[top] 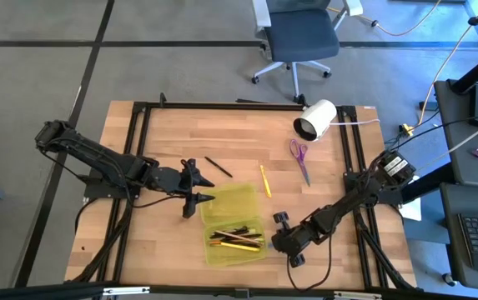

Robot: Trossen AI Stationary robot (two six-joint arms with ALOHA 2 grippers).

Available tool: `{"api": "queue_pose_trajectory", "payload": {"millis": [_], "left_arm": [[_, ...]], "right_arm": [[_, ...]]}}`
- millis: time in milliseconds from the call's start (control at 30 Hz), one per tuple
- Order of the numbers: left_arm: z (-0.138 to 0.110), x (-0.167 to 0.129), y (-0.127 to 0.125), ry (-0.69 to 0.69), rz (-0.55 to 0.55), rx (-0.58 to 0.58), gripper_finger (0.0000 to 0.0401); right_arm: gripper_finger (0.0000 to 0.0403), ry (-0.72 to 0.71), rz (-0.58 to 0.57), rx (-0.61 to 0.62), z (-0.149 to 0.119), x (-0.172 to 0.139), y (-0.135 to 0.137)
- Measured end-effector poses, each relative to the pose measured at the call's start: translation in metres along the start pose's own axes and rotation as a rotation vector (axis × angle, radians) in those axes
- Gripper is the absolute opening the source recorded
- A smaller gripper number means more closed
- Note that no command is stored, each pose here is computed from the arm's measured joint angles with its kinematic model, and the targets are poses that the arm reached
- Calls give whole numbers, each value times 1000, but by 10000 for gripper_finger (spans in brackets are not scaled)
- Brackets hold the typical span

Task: Pick & place school supplies into a supply box
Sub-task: Put the blue pen into the yellow supplies box

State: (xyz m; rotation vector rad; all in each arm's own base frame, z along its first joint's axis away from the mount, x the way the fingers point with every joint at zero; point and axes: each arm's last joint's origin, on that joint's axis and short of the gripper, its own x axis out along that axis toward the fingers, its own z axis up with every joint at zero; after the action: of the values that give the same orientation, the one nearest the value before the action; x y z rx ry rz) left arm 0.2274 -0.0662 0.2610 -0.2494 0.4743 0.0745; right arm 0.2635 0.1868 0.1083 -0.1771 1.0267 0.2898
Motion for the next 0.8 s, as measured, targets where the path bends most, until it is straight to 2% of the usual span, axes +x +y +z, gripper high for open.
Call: {"api": "queue_pose_trajectory", "payload": {"millis": [133,267,400,467,600,800], "left_arm": [[0,0,0,3,-7,0,196],[0,0,-1,16,-37,0,196],[-1,0,-2,26,-59,1,196],[-1,0,-2,25,-57,0,196],[-1,0,-2,25,-57,2,196],[-1,0,-1,22,-51,2,196]], "right_arm": [[35,38,18,57,-1,-11,-2],[35,111,26,116,-7,-34,-6],[35,63,42,205,0,-68,-10],[37,-21,48,259,7,-82,-14],[38,-316,35,356,34,-106,-27],[38,-675,54,349,70,-115,-44]]}}
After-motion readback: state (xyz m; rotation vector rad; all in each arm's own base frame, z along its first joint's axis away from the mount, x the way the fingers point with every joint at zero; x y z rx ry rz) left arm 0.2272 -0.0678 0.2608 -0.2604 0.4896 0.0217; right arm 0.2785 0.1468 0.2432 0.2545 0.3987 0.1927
